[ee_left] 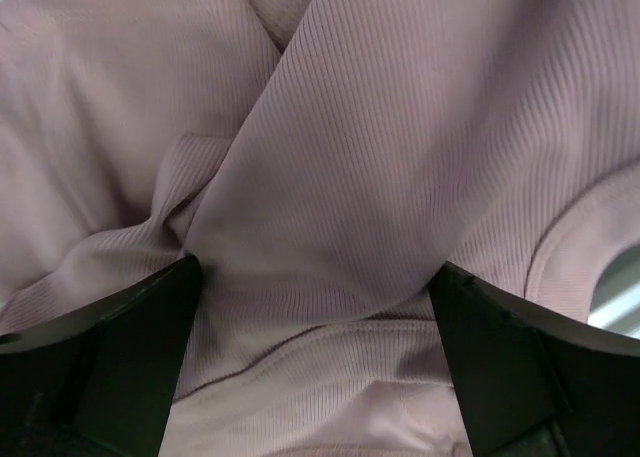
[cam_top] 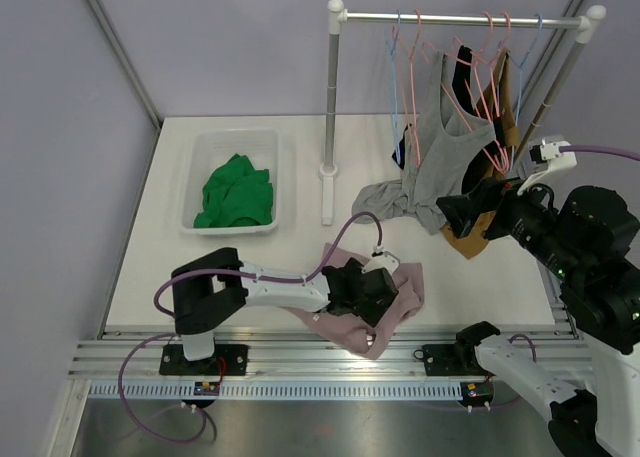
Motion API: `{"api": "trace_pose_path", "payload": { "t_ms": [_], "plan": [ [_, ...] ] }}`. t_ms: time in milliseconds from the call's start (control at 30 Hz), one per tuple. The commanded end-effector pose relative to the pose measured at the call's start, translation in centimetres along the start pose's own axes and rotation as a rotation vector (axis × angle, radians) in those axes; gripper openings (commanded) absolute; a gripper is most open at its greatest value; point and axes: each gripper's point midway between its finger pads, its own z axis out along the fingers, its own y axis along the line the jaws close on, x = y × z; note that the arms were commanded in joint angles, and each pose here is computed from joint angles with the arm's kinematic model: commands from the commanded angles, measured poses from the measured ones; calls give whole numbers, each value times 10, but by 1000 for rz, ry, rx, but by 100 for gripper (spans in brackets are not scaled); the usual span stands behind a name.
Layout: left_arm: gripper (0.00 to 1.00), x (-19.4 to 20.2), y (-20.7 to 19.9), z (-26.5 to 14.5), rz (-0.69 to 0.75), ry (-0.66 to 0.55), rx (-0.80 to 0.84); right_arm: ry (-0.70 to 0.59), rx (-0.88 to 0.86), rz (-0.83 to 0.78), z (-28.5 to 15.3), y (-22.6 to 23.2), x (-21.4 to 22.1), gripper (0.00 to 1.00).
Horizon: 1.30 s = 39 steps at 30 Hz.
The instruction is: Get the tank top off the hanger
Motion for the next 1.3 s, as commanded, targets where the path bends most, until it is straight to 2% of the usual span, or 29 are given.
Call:
{"api": "trace_pose_path", "payload": {
  "t_ms": [0, 67, 100, 167, 233, 400, 467, 800, 1033, 1267],
  "plan": [
    [79, -8, -19, 11, -61, -29, 48, 45, -66, -8, 2, 9, 16, 100],
    [45, -6, -20, 14, -65, -32, 46, 31, -80, -12, -5, 11, 15, 99],
    [16, -6, -17, 12, -72, -39, 31, 22, -84, -15, -8, 12, 14, 99],
    [0, -14, -11, -3, -82, -68, 6, 13, -75, -20, -12, 10, 14, 100],
    [0, -28, 3, -18, -101, -119, -49, 14, -59, -27, -13, 6, 15, 100],
    [0, -75, 56, -100, -137, -280, -208, 19, -28, -32, -12, -1, 20, 100],
    [0, -86, 75, -127, -147, -300, -255, 21, -21, -30, -13, -2, 21, 99],
    [0, -153, 212, -260, -303, -496, -433, -10, -13, -28, -19, -2, 13, 99],
    [0, -190, 299, -293, -418, -539, -467, -16, 14, -23, -11, -7, 13, 100],
    [0, -205, 380, -270, -489, -443, -531, -62, 146, -14, 1, -29, 0, 99]
  ]
}}
